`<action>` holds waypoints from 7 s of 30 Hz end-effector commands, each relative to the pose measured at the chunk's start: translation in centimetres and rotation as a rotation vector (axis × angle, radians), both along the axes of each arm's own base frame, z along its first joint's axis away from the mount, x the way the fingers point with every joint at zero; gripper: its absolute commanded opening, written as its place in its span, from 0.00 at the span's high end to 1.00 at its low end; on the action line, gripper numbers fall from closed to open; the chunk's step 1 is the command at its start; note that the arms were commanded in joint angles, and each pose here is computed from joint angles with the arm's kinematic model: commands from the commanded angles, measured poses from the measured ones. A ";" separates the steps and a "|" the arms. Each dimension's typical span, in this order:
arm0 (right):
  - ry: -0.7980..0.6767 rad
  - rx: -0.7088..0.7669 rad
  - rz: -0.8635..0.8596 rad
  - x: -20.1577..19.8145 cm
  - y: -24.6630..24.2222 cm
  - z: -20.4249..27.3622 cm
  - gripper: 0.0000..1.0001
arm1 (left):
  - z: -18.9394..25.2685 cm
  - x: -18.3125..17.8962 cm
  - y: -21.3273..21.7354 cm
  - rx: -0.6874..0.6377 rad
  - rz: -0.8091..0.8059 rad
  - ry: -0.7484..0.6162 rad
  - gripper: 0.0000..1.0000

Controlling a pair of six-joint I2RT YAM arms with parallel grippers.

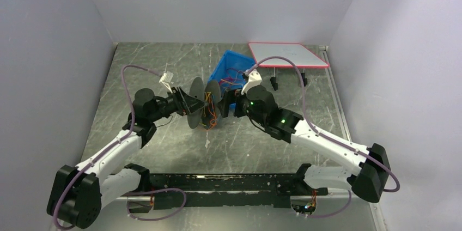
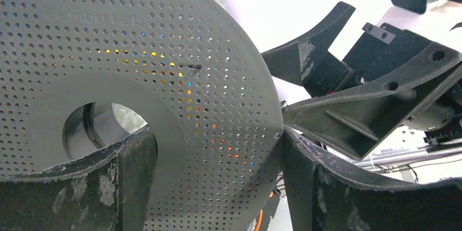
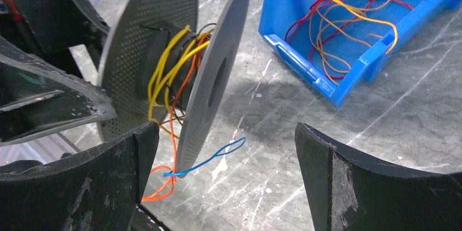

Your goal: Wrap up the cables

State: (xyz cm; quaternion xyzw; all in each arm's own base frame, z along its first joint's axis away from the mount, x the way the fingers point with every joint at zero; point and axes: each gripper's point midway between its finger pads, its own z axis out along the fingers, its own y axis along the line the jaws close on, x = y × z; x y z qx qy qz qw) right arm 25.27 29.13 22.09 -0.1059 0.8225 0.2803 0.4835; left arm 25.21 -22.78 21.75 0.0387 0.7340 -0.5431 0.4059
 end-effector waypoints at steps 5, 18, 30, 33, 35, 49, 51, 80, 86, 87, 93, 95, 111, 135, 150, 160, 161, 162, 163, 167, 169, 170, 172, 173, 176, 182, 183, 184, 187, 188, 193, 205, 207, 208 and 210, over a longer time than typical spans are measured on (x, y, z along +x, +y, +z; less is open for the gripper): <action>-0.038 0.068 -0.012 -0.5 -0.9 3.2 0.01 | 3.5 -1.3 -0.5 -0.155 -0.104 -0.157 0.93; -0.016 0.083 0.001 -1.1 -0.8 2.8 0.02 | 2.3 -1.1 0.6 -0.309 -0.144 -0.107 0.93; -0.010 0.069 -0.006 -1.1 -1.1 2.3 0.01 | 0.8 -0.5 1.0 -0.424 -0.203 -0.035 0.93; -0.009 0.067 -0.007 -1.0 -1.0 2.2 0.01 | 0.7 -0.5 1.0 -0.420 -0.200 -0.038 0.93; -0.007 0.067 -0.005 -1.0 -0.9 2.0 0.01 | 0.5 -0.4 1.0 -0.421 -0.200 -0.027 0.93; -0.001 0.053 -0.006 -0.7 -0.7 1.6 0.01 | -0.3 -0.3 1.4 -0.416 -0.181 0.001 0.57; 0.002 0.053 -0.005 -0.7 -0.6 1.5 0.01 | -0.4 -0.4 1.4 -0.416 -0.183 0.007 0.53; 0.013 0.058 -0.006 -1.1 -0.9 1.5 0.01 | -1.2 -0.7 2.3 -0.345 -0.138 0.014 0.00; 0.011 0.055 -0.007 -1.0 -0.8 1.5 0.01 | -1.7 -0.5 2.5 -0.322 -0.123 0.026 0.00; 0.010 0.054 -0.005 -1.0 -0.8 1.5 0.01 | -1.7 -0.4 2.5 -0.318 -0.122 0.027 0.00; 0.016 0.055 -0.006 -1.0 -0.7 1.1 0.01 | -2.7 -0.1 2.5 -0.296 -0.104 0.057 0.00; 0.017 0.054 -0.008 -1.0 -0.7 1.0 0.01 | -3.2 0.1 2.6 -0.289 -0.094 0.072 0.00; 0.026 0.053 -0.010 -1.0 -0.8 0.4 0.01 | -5.5 1.0 3.3 -0.234 -0.018 0.141 0.00; 0.038 0.062 -0.004 -1.1 -0.5 0.0 0.01 | -7.7 2.4 5.7 -0.034 0.174 0.206 0.00; 0.032 0.042 -0.002 -0.8 -0.3 -0.2 0.01 | -7.0 3.2 7.2 0.051 0.275 0.216 0.00; 0.029 0.033 0.004 -0.6 -0.1 -0.4 0.01 | -5.7 3.2 7.3 0.077 0.266 0.191 0.00; 0.029 0.032 0.002 -0.6 -0.1 -0.5 0.01 | -5.7 3.1 7.3 0.082 0.266 0.190 0.00; 0.029 0.033 0.003 -0.7 -0.1 -0.4 0.01 | -5.6 3.1 7.3 0.086 0.267 0.184 0.00; 0.030 0.031 0.005 -0.7 -0.1 -0.6 0.01 | -5.5 3.1 7.4 0.091 0.268 0.183 0.00; 0.032 0.031 0.006 -0.7 -0.1 -0.7 0.01 | -5.2 2.8 7.4 0.099 0.260 0.173 0.00; 0.033 0.030 0.007 -0.7 -0.1 -0.8 0.01 | -4.9 2.6 7.3 0.099 0.255 0.168 0.00; 0.034 0.030 0.009 -0.7 0.0 -0.9 0.01 | -4.8 2.5 7.4 0.102 0.256 0.164 0.00; 0.037 0.030 0.009 -0.7 0.0 -1.0 0.01 | -4.5 2.4 7.5 0.112 0.260 0.157 0.00; 0.037 0.029 0.009 -0.7 0.0 -1.1 0.01 | -4.3 2.4 7.6 0.119 0.264 0.152 0.00; 0.040 0.028 0.007 -0.7 0.0 -1.3 0.01 | -3.8 2.4 7.8 0.138 0.272 0.144 0.00; 0.039 0.030 0.011 -0.8 0.0 -1.1 0.01 | -2.5 2.3 8.5 0.198 0.291 0.152 0.00; 0.042 0.030 0.015 -0.8 0.1 -1.1 0.01 | -2.5 2.3 8.9 0.225 0.309 0.160 0.00; 0.045 0.032 0.027 -1.0 0.3 -1.1 0.01 | -2.5 2.4 9.3 0.254 0.328 0.173 0.00; 0.064 0.037 0.081 -1.7 1.4 -1.5 0.01 | -2.1 2.2 10.5 0.323 0.371 0.188 0.00; 0.075 0.040 0.096 -2.1 1.9 -1.8 0.01 | -1.7 2.3 10.8 0.339 0.386 0.182 0.00; 0.166 0.067 0.202 -4.9 4.7 -4.4 0.03 | -0.7 1.3 11.8 0.403 0.409 0.173 0.00; 0.300 0.089 0.265 -7.7 8.1 -9.1 0.06 | -1.5 -1.7 11.8 0.506 0.295 0.247 0.02; 0.311 0.114 0.258 -7.5 8.8 -9.2 0.08 | -1.6 -2.2 11.9 0.518 0.289 0.266 0.04; 0.314 0.127 0.260 -7.3 9.3 -9.2 0.08 | -1.8 -2.5 11.9 0.522 0.284 0.277 0.05; 0.327 0.145 0.275 -7.3 10.3 -9.3 0.10 | -2.1 -3.1 12.1 0.533 0.285 0.303 0.06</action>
